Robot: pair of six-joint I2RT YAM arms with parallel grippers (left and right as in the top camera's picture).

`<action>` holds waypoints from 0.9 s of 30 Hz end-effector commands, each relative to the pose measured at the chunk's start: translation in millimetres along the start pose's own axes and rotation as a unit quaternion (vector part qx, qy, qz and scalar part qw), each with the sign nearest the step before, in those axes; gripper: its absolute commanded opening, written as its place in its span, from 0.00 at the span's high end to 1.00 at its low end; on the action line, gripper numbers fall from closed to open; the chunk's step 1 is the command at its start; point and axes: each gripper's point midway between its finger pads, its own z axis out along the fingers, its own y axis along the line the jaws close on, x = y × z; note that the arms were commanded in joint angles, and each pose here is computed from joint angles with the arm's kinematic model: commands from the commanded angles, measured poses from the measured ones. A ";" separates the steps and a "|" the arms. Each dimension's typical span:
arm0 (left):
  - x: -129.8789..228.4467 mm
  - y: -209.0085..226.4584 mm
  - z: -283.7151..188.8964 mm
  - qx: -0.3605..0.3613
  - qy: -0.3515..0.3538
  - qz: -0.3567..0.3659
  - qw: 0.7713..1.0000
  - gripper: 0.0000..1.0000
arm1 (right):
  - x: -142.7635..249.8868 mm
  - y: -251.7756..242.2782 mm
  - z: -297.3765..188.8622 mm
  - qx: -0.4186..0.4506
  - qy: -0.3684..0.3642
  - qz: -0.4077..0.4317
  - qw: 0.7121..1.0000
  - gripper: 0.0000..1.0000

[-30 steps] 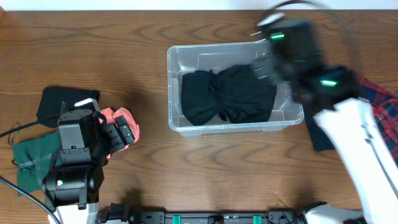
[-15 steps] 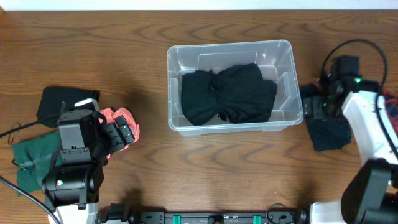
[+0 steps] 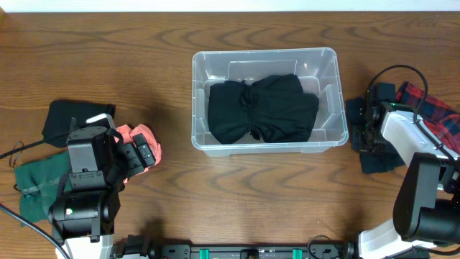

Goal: Pack container
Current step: 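Grasp the dark green shirt with the right gripper, then place the dark green shirt into the bin and release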

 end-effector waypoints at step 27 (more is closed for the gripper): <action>-5.9 2.0 -4.5 -0.006 -0.008 -0.004 1.000 0.02 | -12.3 156.4 -212.9 -0.068 -0.238 -0.430 0.868 0.99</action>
